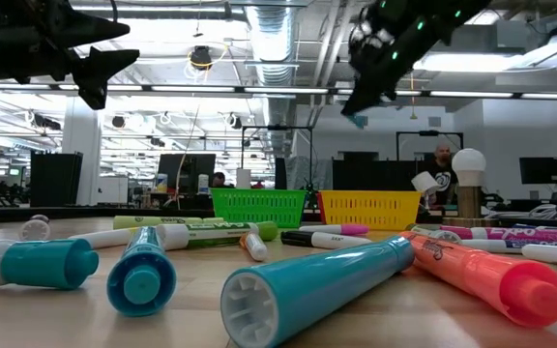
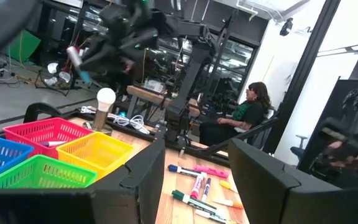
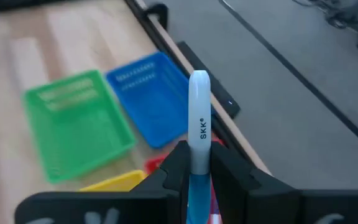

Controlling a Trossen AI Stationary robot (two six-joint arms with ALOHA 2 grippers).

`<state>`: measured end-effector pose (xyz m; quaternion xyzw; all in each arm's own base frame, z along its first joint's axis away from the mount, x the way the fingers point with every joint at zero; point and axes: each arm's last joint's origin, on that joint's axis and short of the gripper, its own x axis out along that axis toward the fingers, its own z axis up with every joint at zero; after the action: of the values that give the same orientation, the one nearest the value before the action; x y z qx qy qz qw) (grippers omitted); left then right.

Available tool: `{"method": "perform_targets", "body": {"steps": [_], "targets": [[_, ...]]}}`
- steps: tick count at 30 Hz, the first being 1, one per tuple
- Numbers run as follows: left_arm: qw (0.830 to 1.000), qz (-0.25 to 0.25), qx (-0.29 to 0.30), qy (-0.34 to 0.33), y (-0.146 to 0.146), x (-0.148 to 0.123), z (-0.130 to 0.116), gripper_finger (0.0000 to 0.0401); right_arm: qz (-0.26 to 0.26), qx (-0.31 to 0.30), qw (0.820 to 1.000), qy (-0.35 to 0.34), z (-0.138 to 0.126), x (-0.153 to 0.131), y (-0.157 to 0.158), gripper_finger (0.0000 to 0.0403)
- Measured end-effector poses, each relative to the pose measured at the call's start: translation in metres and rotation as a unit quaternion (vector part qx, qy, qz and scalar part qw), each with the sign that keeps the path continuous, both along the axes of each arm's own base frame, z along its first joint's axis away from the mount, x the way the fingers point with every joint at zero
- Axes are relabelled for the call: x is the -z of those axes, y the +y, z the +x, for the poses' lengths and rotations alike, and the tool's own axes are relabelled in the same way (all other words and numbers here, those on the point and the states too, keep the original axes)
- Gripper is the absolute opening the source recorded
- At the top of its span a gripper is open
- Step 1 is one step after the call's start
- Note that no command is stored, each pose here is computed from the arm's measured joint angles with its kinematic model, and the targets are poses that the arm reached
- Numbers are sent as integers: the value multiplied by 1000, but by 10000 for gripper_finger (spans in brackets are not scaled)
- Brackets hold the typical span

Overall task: Pick & Place Markers
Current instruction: Put the blue highlighter into the red bin

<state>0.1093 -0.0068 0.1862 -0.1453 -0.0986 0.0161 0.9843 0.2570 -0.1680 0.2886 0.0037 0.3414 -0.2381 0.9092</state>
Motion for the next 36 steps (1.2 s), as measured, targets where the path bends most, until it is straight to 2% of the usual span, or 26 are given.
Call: {"method": "perform_targets", "body": {"steps": [10,22,27,36], "targets": [[1000,0,0,0,0,0,0,177,49,34,995,79,10,60,-41,47],[1000,0,0,-3,0,-1,0,177,100,33,983,148,21,112,-50,47],[1000,0,0,-4,0,-1,0,177,114,33,979,166,22,124,-51,47],[1000,-1,0,-7,0,-1,0,177,115,32,978,170,21,124,-51,47]]}}
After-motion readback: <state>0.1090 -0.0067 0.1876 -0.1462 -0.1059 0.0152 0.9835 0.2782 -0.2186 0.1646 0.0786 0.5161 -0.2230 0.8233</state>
